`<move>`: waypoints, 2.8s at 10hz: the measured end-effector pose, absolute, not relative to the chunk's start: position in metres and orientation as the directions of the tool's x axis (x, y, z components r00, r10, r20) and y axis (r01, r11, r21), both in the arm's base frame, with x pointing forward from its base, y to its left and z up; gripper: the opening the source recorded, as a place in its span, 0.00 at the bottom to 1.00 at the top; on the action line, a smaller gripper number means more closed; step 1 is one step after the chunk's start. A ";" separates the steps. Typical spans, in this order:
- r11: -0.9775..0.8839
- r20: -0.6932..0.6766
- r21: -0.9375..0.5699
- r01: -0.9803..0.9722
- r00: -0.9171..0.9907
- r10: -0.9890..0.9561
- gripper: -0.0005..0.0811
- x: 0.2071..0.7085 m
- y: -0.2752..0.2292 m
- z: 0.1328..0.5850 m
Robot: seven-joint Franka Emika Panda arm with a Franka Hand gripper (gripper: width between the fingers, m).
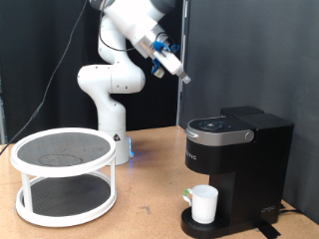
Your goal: Make a cup of coffee with the keurig machine
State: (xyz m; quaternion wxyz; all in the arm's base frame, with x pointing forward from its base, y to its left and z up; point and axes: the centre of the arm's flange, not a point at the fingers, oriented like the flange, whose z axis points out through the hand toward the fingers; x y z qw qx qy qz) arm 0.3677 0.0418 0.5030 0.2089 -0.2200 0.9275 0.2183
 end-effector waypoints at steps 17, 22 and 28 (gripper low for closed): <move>0.562 -0.032 -0.050 -0.826 -0.561 -0.827 0.91 0.495 0.128 0.540; 0.545 0.003 -0.064 -0.836 -0.547 -0.837 0.91 0.513 0.130 0.519; 0.559 0.003 -0.068 -0.826 -0.561 -0.828 0.43 0.512 0.116 0.484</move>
